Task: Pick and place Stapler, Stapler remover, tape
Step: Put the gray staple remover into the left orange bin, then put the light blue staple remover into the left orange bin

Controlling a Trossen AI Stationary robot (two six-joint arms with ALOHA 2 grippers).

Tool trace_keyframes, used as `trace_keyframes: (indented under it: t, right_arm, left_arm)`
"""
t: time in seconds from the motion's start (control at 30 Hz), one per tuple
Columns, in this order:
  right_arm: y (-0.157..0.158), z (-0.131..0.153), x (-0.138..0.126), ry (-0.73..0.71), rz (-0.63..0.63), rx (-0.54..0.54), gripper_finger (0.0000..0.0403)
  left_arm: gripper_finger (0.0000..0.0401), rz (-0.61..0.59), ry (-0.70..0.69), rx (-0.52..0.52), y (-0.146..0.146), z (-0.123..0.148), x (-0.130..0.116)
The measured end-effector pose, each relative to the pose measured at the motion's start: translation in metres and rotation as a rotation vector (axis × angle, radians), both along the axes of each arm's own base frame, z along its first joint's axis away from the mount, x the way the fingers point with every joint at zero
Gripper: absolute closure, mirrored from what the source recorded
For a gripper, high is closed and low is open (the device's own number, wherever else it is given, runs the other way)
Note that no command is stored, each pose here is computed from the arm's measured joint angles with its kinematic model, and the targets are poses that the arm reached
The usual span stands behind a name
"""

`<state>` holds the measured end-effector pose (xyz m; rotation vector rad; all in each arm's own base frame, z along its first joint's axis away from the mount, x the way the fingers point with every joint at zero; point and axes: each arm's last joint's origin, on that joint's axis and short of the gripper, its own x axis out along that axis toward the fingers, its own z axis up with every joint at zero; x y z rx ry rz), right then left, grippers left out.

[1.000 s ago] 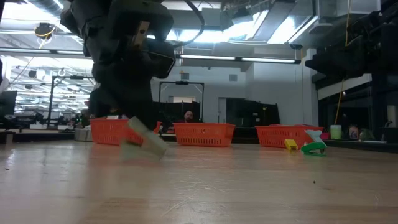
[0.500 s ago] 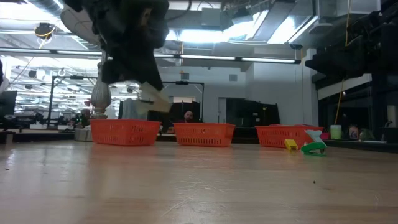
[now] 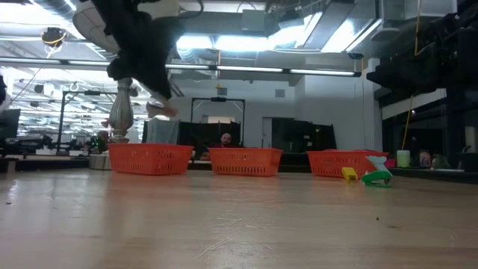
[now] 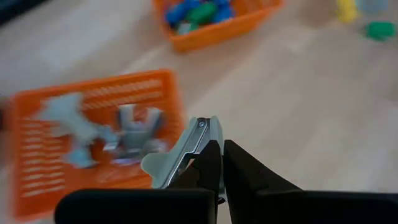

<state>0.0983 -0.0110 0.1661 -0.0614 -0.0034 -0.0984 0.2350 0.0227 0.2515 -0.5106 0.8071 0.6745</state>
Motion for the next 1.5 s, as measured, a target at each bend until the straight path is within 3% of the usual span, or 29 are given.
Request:
trace_keyframes:
  t: [0.47, 0.9, 1.07, 1.5]
  right_arm:
    - [0.000, 0.000, 0.000, 0.000, 0.000, 0.000, 0.0214]
    - [0.000, 0.000, 0.000, 0.000, 0.000, 0.000, 0.0214]
    - [0.000, 0.000, 0.000, 0.000, 0.000, 0.000, 0.0214]
    - [0.000, 0.000, 0.000, 0.000, 0.000, 0.000, 0.0214]
  left_arm:
    - [0.0396, 0.146, 0.133, 0.049, 0.051, -0.003, -0.019]
    - [0.0395, 0.219, 0.234, 0.000, 0.055, -0.038, -0.036]
    - [0.0392, 0.229, 0.183, 0.024, 0.056, -0.048, -0.034]
    - [0.0315, 0.158, 0.129, 0.104, 0.051, -0.045, -0.025]
